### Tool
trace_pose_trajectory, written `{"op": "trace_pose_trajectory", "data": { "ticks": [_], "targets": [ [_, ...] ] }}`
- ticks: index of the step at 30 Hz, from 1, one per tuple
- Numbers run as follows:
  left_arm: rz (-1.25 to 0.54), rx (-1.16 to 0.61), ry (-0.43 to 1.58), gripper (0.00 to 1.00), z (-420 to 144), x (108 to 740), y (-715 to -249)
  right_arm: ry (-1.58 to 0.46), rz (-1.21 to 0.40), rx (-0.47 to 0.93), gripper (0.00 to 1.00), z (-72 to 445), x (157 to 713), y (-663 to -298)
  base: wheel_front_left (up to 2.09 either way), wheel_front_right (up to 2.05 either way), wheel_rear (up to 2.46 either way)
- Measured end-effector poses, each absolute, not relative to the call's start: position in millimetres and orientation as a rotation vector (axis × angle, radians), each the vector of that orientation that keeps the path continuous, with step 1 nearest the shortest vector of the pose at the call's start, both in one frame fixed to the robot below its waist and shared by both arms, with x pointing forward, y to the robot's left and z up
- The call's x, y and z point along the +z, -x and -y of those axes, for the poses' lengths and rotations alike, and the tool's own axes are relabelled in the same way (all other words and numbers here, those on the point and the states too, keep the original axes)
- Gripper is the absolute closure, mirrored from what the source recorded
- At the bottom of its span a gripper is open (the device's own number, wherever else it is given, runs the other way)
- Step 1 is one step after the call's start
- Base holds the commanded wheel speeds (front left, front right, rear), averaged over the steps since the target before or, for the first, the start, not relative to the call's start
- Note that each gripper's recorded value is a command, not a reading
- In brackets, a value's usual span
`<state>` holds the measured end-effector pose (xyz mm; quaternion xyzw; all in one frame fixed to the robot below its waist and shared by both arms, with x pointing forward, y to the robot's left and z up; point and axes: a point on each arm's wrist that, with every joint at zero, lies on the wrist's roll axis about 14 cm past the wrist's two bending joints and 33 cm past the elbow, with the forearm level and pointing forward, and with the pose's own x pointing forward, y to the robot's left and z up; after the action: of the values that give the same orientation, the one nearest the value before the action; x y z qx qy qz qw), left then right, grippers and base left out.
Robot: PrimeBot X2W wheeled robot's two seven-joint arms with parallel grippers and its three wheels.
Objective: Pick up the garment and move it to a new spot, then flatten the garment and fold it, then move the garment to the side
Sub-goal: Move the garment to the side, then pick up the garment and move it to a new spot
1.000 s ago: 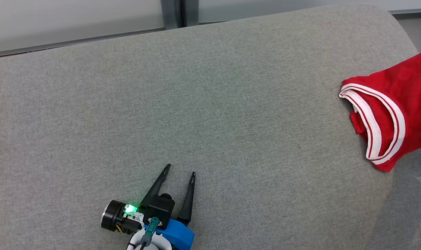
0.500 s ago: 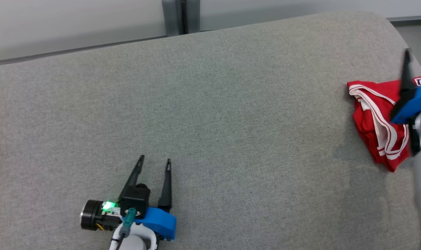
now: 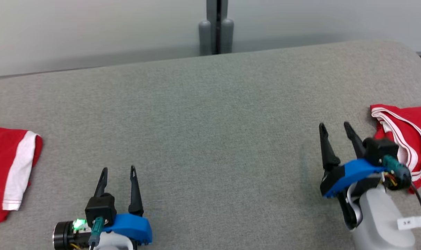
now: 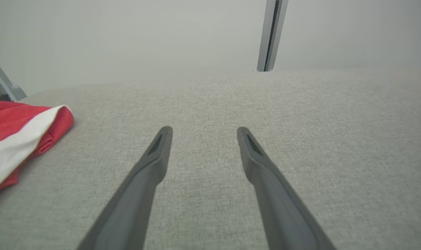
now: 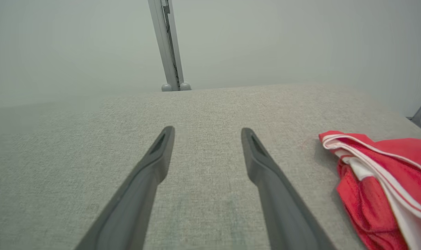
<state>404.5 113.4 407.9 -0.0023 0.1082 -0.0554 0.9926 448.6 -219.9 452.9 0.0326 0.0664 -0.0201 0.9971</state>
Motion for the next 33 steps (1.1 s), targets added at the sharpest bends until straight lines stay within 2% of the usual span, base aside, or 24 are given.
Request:
{"op": "trace_pose_trajectory", "data": {
  "ticks": [12,20,33],
  "targets": [
    [-0.223,0.025,0.034,0.00,-158.3,413.0,-364.6,-0.089,-0.166,0.070,0.00,174.1,438.2,-409.9,0.00,0.00,0.00],
    [-0.224,0.027,0.041,0.00,-161.7,413.4,-340.2,-0.113,-0.110,0.109,0.00,159.9,454.1,-388.0,0.00,0.00,0.00],
    [-0.220,0.014,0.042,0.00,-159.3,414.4,-330.9,-0.126,-0.120,0.123,0.00,153.8,450.0,-380.3,0.00,0.00,0.00]
  ]
}}
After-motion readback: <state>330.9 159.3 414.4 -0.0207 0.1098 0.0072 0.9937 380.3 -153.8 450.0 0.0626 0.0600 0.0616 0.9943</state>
